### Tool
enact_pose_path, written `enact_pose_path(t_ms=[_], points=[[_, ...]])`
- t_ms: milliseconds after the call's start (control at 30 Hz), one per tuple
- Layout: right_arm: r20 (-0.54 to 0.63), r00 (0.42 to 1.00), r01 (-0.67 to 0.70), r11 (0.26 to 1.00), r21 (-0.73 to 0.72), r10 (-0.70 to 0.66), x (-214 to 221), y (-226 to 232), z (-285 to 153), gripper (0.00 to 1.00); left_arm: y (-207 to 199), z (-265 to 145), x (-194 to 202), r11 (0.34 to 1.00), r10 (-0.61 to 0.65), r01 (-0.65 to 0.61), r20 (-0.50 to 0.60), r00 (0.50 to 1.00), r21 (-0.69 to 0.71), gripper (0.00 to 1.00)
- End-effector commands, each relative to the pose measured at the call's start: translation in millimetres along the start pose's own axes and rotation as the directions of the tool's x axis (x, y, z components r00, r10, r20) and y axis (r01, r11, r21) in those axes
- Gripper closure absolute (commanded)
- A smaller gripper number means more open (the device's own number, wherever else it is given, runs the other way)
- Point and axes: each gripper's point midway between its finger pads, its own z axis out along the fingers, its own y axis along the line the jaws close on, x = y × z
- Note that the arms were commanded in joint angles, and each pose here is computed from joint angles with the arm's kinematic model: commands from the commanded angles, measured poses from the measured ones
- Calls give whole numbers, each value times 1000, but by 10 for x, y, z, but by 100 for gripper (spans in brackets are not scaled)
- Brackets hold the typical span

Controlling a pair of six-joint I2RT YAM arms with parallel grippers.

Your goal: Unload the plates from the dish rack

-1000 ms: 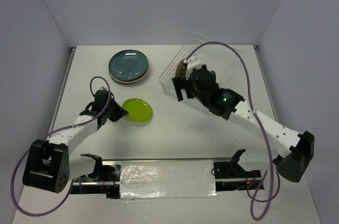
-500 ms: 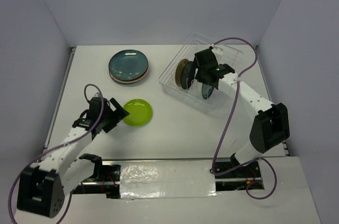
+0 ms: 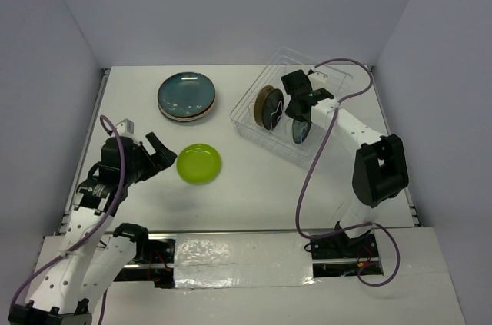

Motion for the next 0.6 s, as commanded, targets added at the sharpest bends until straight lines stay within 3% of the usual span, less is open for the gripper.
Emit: enact_pose_path(t_ms=[0,167,333,433,467,500,533,567], points=[[59,995,-78,996,-36,80,-221,39,-182,88,85,2,60,998,51,-52,-30,998,-34,0],[111,986,-110,988,-106,122,-451,43,-531,100,57,-15,20,998,54,-55,-31,998,-36,1],[184,973,-102,977,-188,137,-733,91,-942,100,-118,-122,-194,999,48,-48,11,999,-7,1],[256,966,46,945,-323,41,-906,266,-1316,100,-301,-202,-327,999,25,-25,20,999,36,0],[322,943,214,900,-379,-89,-910,381,-1521,100,-347,-225,-351,999,4,-4,16,1000,43,1],[332,925,338,796,-503,-184,-750,615,-1705,100,-391,-231,-389,999,-12,11,13,1000,46,1],[370,896,420,740,-525,-245,-685,699,-1832,100,-510,-309,-486,996,-28,26,28,999,80,0],[443,803,594,609,-526,-399,-407,880,-2015,100,-579,-339,-517,994,-51,48,25,998,98,0]])
